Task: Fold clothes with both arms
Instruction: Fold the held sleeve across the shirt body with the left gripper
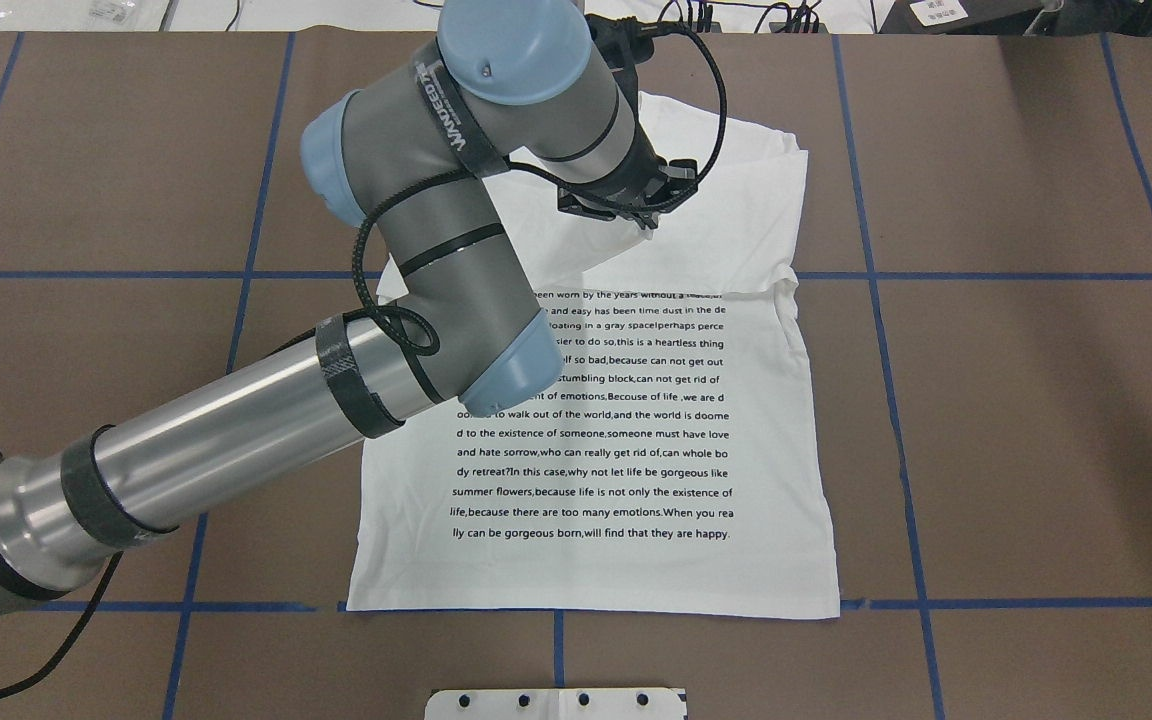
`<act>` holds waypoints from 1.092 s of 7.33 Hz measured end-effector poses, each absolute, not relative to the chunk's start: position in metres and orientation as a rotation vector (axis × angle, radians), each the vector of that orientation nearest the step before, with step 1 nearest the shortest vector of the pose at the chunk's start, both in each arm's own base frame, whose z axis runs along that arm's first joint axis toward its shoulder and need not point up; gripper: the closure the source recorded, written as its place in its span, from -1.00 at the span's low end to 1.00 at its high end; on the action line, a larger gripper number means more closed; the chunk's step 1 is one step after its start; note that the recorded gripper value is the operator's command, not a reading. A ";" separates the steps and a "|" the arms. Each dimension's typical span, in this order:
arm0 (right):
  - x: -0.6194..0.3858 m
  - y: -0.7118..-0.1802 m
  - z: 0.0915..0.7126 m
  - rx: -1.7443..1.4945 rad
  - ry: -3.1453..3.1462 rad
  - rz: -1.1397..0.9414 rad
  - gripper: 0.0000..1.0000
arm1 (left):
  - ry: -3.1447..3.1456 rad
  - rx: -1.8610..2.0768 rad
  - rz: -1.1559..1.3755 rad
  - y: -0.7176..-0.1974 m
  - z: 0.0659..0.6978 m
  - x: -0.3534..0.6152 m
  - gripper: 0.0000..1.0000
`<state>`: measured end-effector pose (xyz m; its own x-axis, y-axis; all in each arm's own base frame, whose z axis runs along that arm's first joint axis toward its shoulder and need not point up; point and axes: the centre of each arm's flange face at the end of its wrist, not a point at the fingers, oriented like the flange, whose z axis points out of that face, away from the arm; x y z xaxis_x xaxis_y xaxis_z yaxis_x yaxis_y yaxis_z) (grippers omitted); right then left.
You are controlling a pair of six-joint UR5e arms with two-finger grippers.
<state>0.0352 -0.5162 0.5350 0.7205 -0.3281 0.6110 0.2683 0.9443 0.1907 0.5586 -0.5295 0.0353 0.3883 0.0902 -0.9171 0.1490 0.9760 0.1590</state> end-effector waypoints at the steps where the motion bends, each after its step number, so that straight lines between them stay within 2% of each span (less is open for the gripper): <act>1: 0.036 -0.516 0.535 0.091 -0.691 -0.327 -1.00 | 1.198 0.227 -0.025 -0.521 0.040 0.578 -0.99; 5: 0.023 -0.520 0.530 0.099 -0.702 -0.342 -1.00 | 1.196 0.227 0.015 -0.502 0.047 0.598 -1.00; 8: -0.057 -0.550 0.470 0.079 -0.717 -0.291 -1.00 | 1.065 0.282 0.120 -0.516 0.094 0.526 -1.00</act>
<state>-0.0568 -0.5495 0.4703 0.7158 -0.2891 0.6357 0.2353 0.9569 0.1703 0.5263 -0.5165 0.0940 0.4819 0.2323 -0.8449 0.0387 0.9577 0.2853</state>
